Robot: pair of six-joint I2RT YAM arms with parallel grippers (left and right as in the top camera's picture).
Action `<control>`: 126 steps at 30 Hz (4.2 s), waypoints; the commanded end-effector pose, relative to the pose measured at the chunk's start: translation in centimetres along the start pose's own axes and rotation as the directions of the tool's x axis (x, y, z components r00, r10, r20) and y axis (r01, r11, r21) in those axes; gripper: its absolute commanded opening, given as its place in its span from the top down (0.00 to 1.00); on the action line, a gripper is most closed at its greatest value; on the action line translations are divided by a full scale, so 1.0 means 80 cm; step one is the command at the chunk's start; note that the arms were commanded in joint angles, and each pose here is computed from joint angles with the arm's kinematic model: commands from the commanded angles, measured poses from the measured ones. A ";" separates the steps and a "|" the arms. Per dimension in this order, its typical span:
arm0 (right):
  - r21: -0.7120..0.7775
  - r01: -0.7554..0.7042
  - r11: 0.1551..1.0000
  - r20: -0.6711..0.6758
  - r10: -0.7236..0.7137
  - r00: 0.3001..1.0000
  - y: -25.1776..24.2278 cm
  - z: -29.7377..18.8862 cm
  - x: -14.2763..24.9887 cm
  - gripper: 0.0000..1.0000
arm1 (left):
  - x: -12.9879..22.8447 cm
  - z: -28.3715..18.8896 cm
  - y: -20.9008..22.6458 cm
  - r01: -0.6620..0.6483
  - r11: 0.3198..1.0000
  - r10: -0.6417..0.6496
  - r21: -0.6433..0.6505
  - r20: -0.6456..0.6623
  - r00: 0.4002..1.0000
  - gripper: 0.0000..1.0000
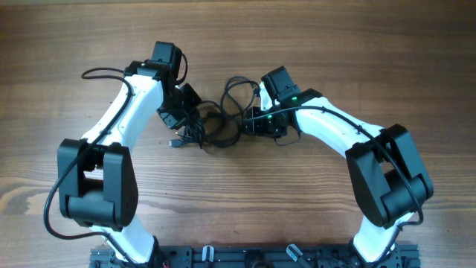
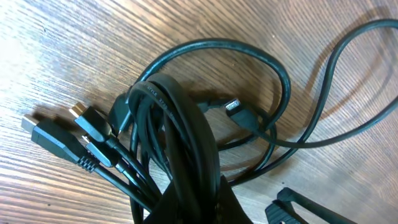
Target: Untangle cables
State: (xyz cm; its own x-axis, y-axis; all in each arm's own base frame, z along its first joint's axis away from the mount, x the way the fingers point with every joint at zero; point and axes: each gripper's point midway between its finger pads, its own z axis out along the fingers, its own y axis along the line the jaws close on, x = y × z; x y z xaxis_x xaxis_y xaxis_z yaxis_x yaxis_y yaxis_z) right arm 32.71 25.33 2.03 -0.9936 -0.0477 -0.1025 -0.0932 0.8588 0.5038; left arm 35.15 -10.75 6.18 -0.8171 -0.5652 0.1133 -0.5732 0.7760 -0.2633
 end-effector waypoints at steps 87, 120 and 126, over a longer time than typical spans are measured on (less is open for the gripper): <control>-0.252 -0.318 0.914 -0.037 0.320 0.947 -0.096 -0.108 -0.030 0.47 | 0.064 -0.079 -0.110 -0.770 0.108 0.792 0.629 0.414 0.449 0.96; 0.007 -0.426 0.904 -0.205 0.419 0.885 -0.053 -0.060 0.046 0.96 | 0.050 -0.068 -0.108 -0.768 0.211 0.786 0.604 0.363 0.500 0.96; -0.123 -0.232 0.965 -0.200 0.204 0.958 -0.027 -0.075 0.043 0.96 | 0.041 -0.069 -0.115 -0.683 0.344 0.726 0.645 0.279 0.629 0.96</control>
State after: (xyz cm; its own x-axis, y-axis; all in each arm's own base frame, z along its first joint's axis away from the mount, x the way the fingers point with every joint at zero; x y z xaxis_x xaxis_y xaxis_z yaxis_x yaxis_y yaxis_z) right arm 28.95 19.22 3.13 -0.9357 0.1747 0.3064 0.3160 0.8013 0.5080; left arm 37.02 -18.35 14.20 -0.8415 0.2157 -0.4953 0.5359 0.4497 -0.7146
